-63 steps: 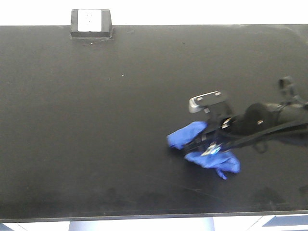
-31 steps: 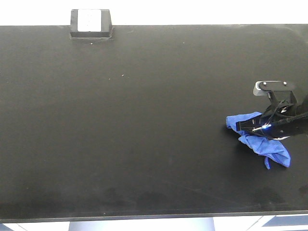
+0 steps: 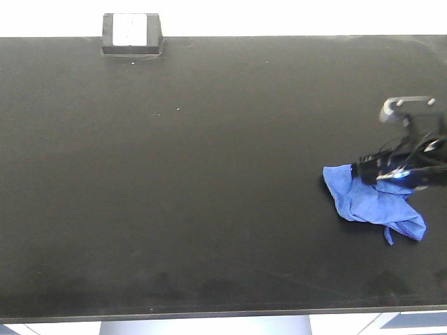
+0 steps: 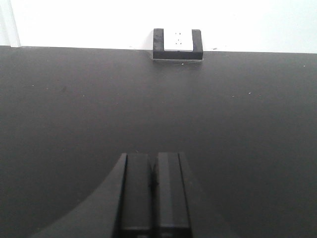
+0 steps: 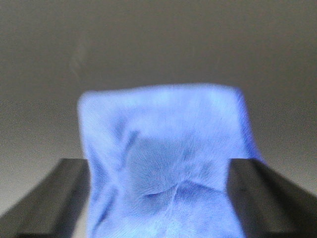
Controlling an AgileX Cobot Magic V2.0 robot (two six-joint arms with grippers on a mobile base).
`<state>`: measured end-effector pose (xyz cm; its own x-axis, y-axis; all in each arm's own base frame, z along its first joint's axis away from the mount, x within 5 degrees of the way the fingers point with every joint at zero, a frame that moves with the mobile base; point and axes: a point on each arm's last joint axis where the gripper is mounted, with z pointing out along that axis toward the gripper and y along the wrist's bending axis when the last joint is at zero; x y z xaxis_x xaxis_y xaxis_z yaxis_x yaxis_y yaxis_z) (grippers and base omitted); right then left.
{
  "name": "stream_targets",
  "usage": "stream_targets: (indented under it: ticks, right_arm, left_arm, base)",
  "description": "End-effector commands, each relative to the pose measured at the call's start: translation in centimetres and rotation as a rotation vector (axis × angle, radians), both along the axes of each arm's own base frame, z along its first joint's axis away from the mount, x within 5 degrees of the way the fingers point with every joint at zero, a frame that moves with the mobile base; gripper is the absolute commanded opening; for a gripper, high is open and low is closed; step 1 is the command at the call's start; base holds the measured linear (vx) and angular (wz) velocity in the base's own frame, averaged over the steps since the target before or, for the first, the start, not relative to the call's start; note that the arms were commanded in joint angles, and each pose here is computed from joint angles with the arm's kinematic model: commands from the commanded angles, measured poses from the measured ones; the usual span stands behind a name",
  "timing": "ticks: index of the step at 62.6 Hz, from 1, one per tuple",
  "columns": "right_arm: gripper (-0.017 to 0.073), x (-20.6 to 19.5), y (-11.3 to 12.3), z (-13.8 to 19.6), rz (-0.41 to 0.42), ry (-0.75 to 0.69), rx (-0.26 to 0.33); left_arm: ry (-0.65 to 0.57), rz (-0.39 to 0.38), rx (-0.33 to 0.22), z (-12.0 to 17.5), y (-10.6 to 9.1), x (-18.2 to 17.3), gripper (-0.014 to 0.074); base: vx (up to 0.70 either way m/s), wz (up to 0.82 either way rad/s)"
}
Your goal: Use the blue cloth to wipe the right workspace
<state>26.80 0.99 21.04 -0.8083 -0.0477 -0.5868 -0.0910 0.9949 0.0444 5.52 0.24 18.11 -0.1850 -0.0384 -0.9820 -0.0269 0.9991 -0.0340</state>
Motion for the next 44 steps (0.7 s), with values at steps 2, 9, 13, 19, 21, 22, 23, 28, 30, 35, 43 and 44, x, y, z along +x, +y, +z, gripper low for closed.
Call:
stream_targets:
  ticks: [2,9,13,19,21,22,23,28,30,35,43,44]
  right_arm:
    - [0.0670,-1.3,-0.2,5.1,-0.005,-0.201,0.000]
    - [0.0624,-4.2,0.0,8.9,-0.006,-0.331,0.027]
    - [0.0571,-6.6,0.1,11.4,-0.006,-0.434,0.049]
    - [0.0447,-10.4,0.2,14.2,0.005,-0.570,0.058]
    - [0.0401,-11.8,0.2,15.0,0.008,-0.623,0.058]
    - [0.0375,-12.4,0.2,15.3,0.009,-0.644,0.058]
    - [0.0335,-12.9,0.2,15.5,0.010,-0.663,0.059]
    - [0.0169,-15.8,0.2,16.1,0.007,-0.772,0.058]
    - [0.0106,-16.8,0.1,16.2,0.003,-0.820,0.054]
    - [-0.0014,-18.1,-0.2,15.3,-0.017,-0.914,0.033]
    - [-0.0010,-18.2,-0.6,13.5,-0.058,-1.004,0.013]
    - [-0.0010,-18.1,-0.6,13.1,-0.063,-1.006,0.012]
  left_arm:
    - [-0.065,-0.015,-0.008,-0.2,-0.1,0.1,-0.0006]
    - [-0.065,-0.015,-0.008,-0.2,-0.1,0.1,-0.0006]
    - [-0.065,-0.015,-0.008,-0.2,-0.1,0.1,-0.0006]
    - [-0.065,-0.015,-0.008,-0.2,-0.1,0.1,-0.0006]
    - [-0.065,-0.015,-0.008,-0.2,-0.1,0.1,-0.0006]
    - [-0.065,-0.015,-0.008,-0.2,-0.1,0.1,-0.0006]
    - [-0.065,-0.015,-0.008,-0.2,-0.1,0.1,-0.0006]
    - [-0.065,-0.015,-0.008,-0.2,-0.1,0.1,-0.0006]
    - [-0.065,-0.015,-0.008,-0.2,-0.1,0.1,-0.0006]
    - [-0.065,-0.015,-0.008,-0.2,-0.1,0.1,-0.0006]
    - [-0.065,-0.015,-0.008,-0.2,-0.1,0.1,-0.0006]
    - [-0.065,-0.015,-0.008,-0.2,-0.1,0.1,-0.0006]
  base:
    - [0.00,0.00]
    - [0.00,0.00]
    - [0.00,0.00]
    - [0.00,0.00]
    - [0.00,0.00]
    - [0.00,0.00]
    - [0.00,0.00]
    - [0.00,0.00]
    - [0.00,0.00]
    - [0.00,0.00]
    - [0.00,0.00]
    - [0.00,0.00]
